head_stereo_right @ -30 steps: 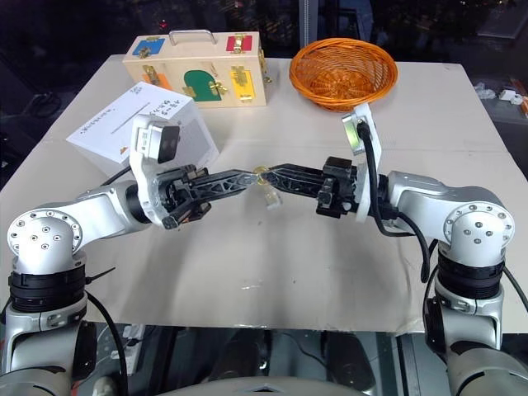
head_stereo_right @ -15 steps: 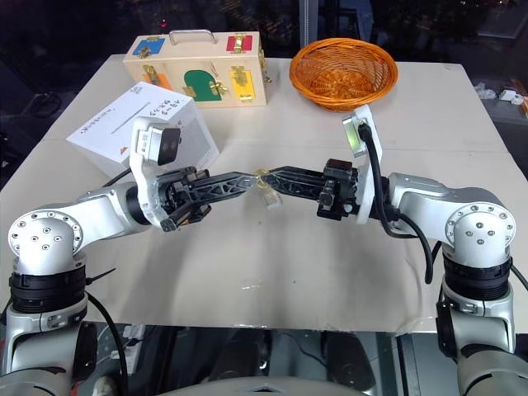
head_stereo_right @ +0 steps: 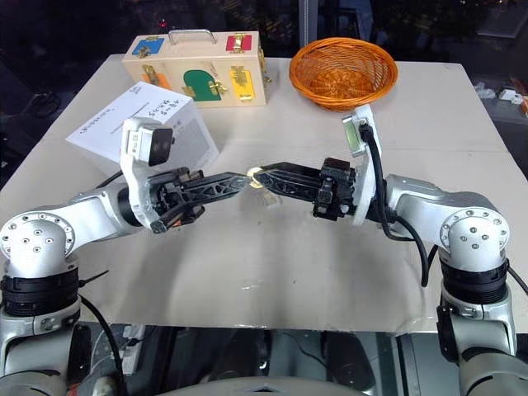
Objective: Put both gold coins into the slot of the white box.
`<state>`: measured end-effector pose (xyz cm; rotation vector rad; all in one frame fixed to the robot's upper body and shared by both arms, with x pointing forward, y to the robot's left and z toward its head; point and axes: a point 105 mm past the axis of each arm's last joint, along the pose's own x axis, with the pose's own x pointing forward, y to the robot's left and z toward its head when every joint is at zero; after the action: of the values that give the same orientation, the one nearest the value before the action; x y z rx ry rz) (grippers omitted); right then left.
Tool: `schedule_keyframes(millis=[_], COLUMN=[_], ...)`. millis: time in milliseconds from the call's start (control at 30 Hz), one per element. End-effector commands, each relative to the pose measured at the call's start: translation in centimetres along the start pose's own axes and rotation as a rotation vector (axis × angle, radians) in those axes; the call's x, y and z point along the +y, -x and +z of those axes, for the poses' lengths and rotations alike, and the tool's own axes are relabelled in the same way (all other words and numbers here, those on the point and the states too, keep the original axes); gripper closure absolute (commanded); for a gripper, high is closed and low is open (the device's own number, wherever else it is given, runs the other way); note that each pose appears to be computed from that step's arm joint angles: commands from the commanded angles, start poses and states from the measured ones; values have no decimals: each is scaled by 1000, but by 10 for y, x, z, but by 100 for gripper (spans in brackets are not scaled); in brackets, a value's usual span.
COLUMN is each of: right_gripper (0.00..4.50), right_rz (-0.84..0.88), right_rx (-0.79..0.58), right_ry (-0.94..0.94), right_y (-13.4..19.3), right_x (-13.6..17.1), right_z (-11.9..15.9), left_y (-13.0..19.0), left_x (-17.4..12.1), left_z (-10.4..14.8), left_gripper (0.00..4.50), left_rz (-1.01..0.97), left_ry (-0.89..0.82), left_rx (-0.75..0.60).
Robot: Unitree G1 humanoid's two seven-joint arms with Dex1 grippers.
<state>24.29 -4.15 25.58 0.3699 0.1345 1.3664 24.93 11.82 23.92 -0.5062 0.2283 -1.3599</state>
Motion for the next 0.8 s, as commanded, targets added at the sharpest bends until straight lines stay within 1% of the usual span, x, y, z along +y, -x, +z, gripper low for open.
schedule_keyframes(millis=[33,133,200,333,367,500,533,600,700,800], right_gripper=[220,220,220,220,220,220,220,220,220,220], right_rz=[-75,-166,-178,-201,-210,-227,-222,-206,-198,-192], right_rx=[28,132,154,109,111,108,101,91,91,89], right_ry=[199,448,541,593,609,653,662,677,694,709], right_y=[19,30,34,40,42,39,37,34,34,34], right_x=[0,-3,-1,-3,-6,-11,-10,-6,-4,-1], right_z=[8,10,14,31,32,34,35,37,37,38], left_y=[18,41,52,75,83,113,120,131,143,153], left_x=[-9,-1,4,4,8,24,28,34,43,52], left_z=[22,50,66,107,117,144,150,159,163,168], left_gripper=[450,450,450,450,450,450,450,450,450,450], left_rz=[39,197,289,392,439,611,649,691,746,796], left_ry=[-74,-186,-268,-368,-399,-528,-567,-582,-610,-582], left_rx=[-35,-69,-84,-122,-131,-123,-113,-103,-35,-5])
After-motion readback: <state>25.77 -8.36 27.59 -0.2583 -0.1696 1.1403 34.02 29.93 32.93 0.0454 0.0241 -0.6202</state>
